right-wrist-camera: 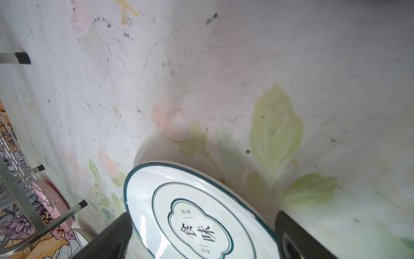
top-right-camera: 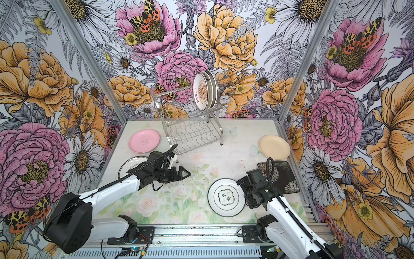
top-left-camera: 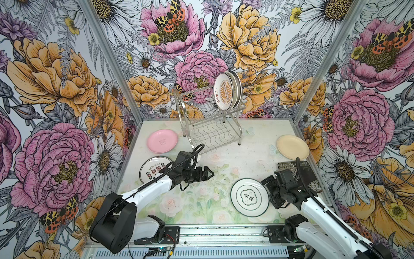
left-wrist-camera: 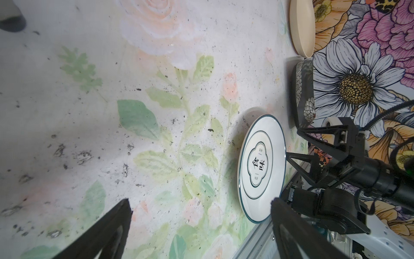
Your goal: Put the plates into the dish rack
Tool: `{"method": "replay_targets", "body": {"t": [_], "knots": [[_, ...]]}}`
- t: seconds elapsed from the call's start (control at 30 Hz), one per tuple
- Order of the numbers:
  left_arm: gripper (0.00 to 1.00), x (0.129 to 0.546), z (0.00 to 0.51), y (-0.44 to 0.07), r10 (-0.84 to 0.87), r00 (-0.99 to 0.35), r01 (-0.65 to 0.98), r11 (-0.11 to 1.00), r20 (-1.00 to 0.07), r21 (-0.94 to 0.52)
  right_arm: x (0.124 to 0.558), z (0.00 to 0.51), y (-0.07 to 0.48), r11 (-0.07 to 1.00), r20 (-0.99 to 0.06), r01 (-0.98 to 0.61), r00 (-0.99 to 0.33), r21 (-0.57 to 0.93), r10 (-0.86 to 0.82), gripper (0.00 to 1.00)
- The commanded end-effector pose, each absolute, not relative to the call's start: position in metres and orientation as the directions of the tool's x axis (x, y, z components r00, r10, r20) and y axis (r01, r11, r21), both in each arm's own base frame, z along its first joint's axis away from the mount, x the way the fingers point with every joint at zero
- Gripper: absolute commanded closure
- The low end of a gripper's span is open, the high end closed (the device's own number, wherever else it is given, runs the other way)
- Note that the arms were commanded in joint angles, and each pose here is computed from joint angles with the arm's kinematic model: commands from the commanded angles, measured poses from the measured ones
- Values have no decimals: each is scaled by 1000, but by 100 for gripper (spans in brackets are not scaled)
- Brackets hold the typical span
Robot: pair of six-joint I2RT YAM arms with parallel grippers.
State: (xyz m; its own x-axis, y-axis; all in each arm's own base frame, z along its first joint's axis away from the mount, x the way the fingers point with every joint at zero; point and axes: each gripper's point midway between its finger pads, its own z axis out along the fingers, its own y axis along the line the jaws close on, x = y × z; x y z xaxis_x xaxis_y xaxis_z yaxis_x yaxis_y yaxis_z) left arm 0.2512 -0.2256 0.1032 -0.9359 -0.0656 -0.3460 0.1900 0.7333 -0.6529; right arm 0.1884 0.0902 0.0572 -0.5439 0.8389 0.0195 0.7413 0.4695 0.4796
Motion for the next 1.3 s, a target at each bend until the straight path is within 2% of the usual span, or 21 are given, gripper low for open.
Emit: {"method": "replay_targets", "body": {"t": [0.0, 0.2, 0.37, 0.5, 0.63, 0.77, 0.83, 1.13, 1.27], "knots": [[3, 250, 109, -230, -64, -927, 216, 718, -371, -662, 222, 89, 116, 465, 0, 643, -586, 608, 810, 1], [3, 249, 109, -232, -65, -927, 214, 718, -370, -662, 218, 91, 132, 579, -19, 532, -726, 618, 688, 1], [3, 247, 112, -231, -74, -925, 211, 715, -373, -666, 192, 80, 127, 605, -7, 467, -788, 645, 616, 1], [3, 243, 113, -231, -75, -927, 209, 712, -368, -670, 168, 67, 121, 656, 3, 454, -823, 603, 567, 1], [3, 241, 113, -234, -65, -928, 214, 711, -366, -670, 157, 50, 116, 681, 16, 469, -830, 563, 558, 1], [3, 240, 114, -235, -57, -929, 219, 713, -366, -666, 152, 41, 115, 706, 22, 468, -841, 531, 541, 14], [3, 240, 115, -235, -51, -928, 224, 715, -369, -663, 150, 40, 116, 707, 24, 467, -842, 531, 538, 16], [3, 241, 116, -236, -44, -930, 225, 718, -366, -659, 156, 61, 119, 661, -15, 441, -826, 607, 564, 15], [3, 242, 115, -237, -41, -931, 225, 718, -364, -658, 158, 75, 101, 693, -91, 458, -796, 557, 598, 14]]}}
